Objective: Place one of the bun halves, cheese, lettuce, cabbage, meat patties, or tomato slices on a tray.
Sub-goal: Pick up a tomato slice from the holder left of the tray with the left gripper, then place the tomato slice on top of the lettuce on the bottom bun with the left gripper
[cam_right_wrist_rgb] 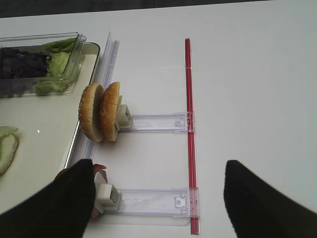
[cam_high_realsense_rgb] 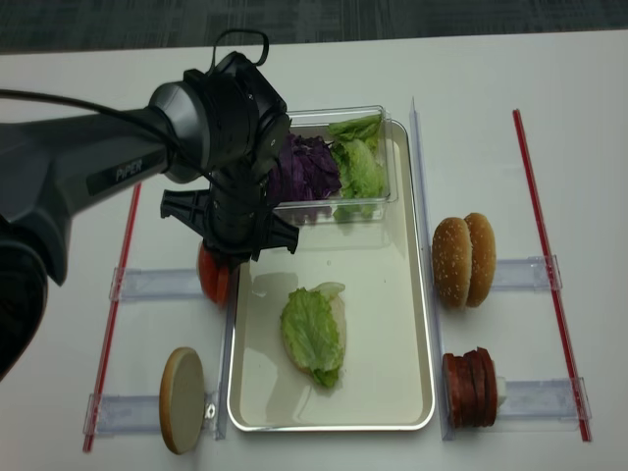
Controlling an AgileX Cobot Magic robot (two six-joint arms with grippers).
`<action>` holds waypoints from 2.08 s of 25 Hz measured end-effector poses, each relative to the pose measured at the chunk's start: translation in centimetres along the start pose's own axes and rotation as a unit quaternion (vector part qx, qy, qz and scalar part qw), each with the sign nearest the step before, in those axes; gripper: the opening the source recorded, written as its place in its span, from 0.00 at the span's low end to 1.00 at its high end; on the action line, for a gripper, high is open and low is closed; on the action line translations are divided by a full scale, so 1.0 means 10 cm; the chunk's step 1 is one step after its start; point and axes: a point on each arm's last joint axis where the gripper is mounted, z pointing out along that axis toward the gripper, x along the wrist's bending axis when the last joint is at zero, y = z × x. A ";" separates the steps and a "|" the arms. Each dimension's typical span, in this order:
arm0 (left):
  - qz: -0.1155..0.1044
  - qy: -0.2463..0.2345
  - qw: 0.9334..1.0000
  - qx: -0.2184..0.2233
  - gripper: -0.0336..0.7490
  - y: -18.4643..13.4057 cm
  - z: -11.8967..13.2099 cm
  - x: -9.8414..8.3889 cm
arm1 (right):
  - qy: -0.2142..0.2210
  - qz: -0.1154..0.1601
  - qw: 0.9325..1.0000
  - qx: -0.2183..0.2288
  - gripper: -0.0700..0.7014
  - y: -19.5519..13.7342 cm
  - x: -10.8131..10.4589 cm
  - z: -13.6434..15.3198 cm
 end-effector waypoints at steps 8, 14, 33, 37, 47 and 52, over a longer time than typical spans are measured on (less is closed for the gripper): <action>0.001 0.000 1.000 -0.002 0.12 0.00 -0.01 0.01 | 0.000 0.000 1.000 0.000 0.82 0.00 0.00 0.00; -0.004 -0.029 1.000 -0.010 0.12 -0.05 -0.22 0.06 | 0.000 0.000 1.000 0.000 0.82 0.00 0.00 0.00; 0.063 -0.129 0.986 -0.086 0.12 -0.55 -0.73 0.10 | 0.000 0.000 1.000 -0.001 0.82 0.00 0.00 0.00; 0.049 -0.168 0.979 -0.104 0.12 -0.73 -0.78 0.19 | 0.000 0.000 1.000 -0.001 0.82 0.00 0.00 0.00; -0.007 -0.311 0.947 -0.078 0.12 -0.86 -0.64 0.33 | 0.000 0.000 1.000 -0.001 0.82 0.00 0.00 0.00; -0.003 -0.380 0.923 -0.059 0.12 -0.94 -0.46 0.33 | 0.000 0.000 1.000 -0.001 0.82 0.00 0.00 0.00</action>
